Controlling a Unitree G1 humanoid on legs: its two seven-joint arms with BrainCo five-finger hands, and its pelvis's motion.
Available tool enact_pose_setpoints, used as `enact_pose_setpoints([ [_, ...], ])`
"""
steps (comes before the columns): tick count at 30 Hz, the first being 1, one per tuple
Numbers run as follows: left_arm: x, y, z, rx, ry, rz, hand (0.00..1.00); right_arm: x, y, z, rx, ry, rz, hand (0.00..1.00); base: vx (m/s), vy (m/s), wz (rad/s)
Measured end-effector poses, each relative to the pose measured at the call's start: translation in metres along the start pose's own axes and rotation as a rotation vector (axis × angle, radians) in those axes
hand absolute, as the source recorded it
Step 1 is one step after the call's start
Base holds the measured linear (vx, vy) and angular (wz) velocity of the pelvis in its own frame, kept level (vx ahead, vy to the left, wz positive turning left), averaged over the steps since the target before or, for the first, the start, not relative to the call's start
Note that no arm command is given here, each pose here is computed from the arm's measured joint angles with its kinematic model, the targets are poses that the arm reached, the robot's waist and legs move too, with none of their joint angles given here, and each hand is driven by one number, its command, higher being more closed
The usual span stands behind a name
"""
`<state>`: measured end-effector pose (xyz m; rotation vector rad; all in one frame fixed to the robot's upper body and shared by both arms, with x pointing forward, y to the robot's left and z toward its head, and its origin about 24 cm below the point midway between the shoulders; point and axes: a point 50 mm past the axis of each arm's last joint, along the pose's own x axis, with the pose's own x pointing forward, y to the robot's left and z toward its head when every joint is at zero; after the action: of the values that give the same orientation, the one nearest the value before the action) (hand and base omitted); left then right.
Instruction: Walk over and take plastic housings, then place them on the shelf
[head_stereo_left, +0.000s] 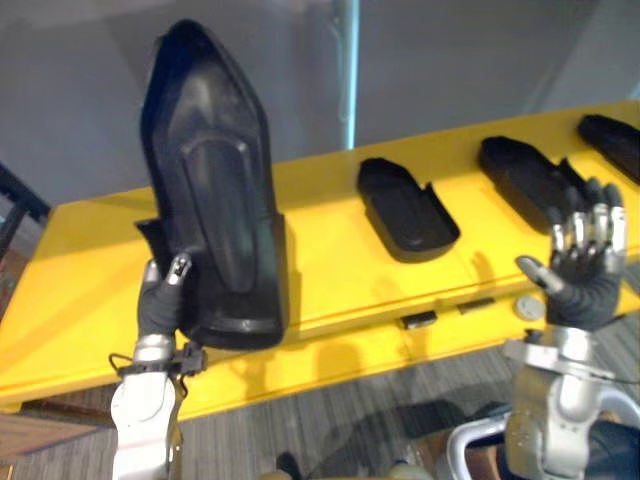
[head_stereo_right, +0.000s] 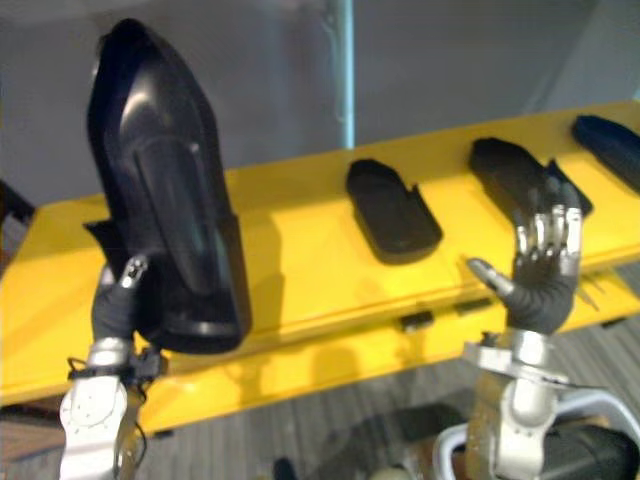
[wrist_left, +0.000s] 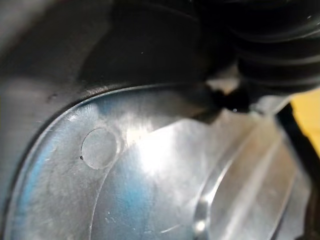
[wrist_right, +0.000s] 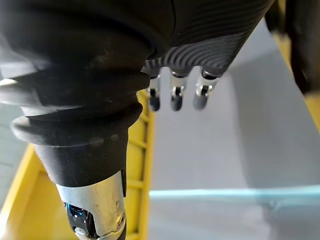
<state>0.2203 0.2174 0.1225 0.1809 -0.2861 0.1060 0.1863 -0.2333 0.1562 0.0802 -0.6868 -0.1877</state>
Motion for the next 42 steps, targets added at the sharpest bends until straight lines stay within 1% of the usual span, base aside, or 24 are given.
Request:
enact_pose_setpoints([
  [3, 0.015, 0.003, -0.017, 0.009, 0.105, 0.009, 1.00, 0.000, 0.000, 0.000, -0.004, 0.004, 0.021, 0.00, -0.02, 0.018, -0.17],
  [5, 0.027, 0.013, -0.042, 0.027, 0.253, 0.059, 1.00, 0.000, 0.002, 0.000, 0.007, 0.003, 0.055, 0.00, -0.03, 0.023, -0.24],
  [6, 0.028, 0.015, -0.049, 0.027, 0.292, 0.074, 1.00, 0.000, 0.002, 0.000, 0.011, 0.003, 0.062, 0.00, -0.01, 0.013, -0.17],
  [8, 0.031, 0.024, -0.074, 0.025, 0.432, 0.151, 1.00, 0.000, 0.004, 0.000, 0.033, 0.003, 0.085, 0.00, 0.00, 0.013, -0.09],
  [10, 0.034, 0.027, -0.087, 0.031, 0.512, 0.184, 1.00, 0.001, 0.006, 0.000, 0.051, 0.002, 0.106, 0.00, 0.01, 0.006, -0.04],
  [14, 0.032, 0.031, -0.102, 0.047, 0.609, 0.248, 1.00, 0.000, 0.019, -0.005, 0.093, 0.019, 0.169, 0.00, 0.01, 0.005, -0.03],
  [18, 0.032, 0.032, -0.109, 0.064, 0.658, 0.285, 1.00, -0.001, 0.020, -0.006, 0.100, 0.026, 0.176, 0.00, -0.01, 0.005, -0.09],
  [21, 0.037, 0.030, -0.111, 0.058, 0.670, 0.285, 1.00, -0.002, 0.021, -0.008, 0.123, 0.033, 0.175, 0.00, -0.03, 0.006, -0.04],
  [28, 0.042, 0.022, -0.115, 0.054, 0.712, 0.249, 1.00, -0.003, 0.028, -0.012, 0.147, 0.052, 0.194, 0.00, -0.01, 0.002, 0.00],
  [34, 0.057, 0.014, -0.115, 0.093, 0.731, 0.198, 1.00, -0.004, 0.028, -0.019, 0.151, 0.083, 0.196, 0.00, 0.00, 0.003, 0.01],
  [42, 0.065, 0.021, -0.117, 0.134, 0.797, 0.166, 1.00, -0.004, 0.028, -0.020, 0.152, 0.086, 0.177, 0.00, -0.02, 0.008, -0.05],
])
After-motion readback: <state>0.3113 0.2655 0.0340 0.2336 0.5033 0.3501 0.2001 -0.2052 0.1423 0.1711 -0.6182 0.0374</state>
